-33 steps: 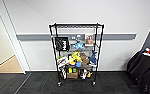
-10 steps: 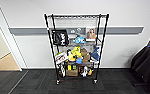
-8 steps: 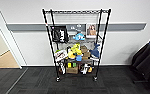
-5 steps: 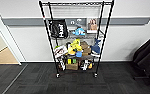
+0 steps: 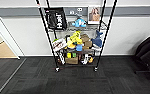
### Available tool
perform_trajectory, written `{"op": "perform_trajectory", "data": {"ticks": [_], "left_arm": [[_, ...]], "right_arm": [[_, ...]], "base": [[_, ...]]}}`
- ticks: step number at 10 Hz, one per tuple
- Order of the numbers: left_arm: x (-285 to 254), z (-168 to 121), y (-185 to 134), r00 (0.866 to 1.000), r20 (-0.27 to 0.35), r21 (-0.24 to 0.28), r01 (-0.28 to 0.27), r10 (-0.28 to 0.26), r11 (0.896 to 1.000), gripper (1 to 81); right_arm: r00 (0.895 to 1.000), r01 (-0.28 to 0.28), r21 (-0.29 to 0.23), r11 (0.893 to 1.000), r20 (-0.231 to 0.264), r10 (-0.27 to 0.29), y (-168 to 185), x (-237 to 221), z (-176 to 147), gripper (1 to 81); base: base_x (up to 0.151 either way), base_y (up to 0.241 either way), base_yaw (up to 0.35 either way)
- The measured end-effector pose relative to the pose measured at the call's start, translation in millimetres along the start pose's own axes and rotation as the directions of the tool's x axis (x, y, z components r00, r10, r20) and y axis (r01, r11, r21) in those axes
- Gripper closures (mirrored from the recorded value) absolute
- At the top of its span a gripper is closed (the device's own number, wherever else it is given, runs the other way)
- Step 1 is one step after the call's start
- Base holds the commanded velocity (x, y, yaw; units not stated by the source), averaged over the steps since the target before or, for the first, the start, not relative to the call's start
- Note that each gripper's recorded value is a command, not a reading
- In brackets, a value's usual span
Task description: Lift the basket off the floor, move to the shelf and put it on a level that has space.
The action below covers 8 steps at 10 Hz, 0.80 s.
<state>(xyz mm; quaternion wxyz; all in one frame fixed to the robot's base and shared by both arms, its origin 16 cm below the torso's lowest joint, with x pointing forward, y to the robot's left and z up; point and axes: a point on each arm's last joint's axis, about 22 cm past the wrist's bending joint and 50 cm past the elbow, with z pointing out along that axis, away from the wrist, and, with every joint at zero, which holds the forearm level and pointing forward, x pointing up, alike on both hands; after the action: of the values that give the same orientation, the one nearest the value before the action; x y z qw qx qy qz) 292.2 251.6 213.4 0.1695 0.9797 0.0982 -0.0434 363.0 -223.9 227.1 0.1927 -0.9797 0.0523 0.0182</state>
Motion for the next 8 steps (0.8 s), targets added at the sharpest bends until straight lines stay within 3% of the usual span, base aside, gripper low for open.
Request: {"op": "perform_trajectory", "data": {"ticks": [2, 5, 8], "left_arm": [[22, 15, 12, 0.999, -0.026, -0.025, 0.034, -0.035, 0.999, 1.0], [44, 42, 31, 0.997, -0.057, -0.061, 0.044, -0.048, 0.997, 1.0], [64, 62, 32, 0.993, -0.084, -0.078, 0.074, -0.081, 0.994, 1.0]], "right_arm": [[1.0, 0.008, -0.011, 1.0, -0.006, -0.008, 5, 24, 9, 1.0], [0.998, 0.042, -0.02, 0.999, -0.044, -0.042, 4, 79, 18, 1.0], [0.996, 0.078, -0.028, 0.997, -0.035, -0.079, 3, 99, 33, 1.0]], "base": [[0.0, 0.0, 0.0], [0.0, 0.0, 0.0], [0.0, 0.0, 0.0]]}}
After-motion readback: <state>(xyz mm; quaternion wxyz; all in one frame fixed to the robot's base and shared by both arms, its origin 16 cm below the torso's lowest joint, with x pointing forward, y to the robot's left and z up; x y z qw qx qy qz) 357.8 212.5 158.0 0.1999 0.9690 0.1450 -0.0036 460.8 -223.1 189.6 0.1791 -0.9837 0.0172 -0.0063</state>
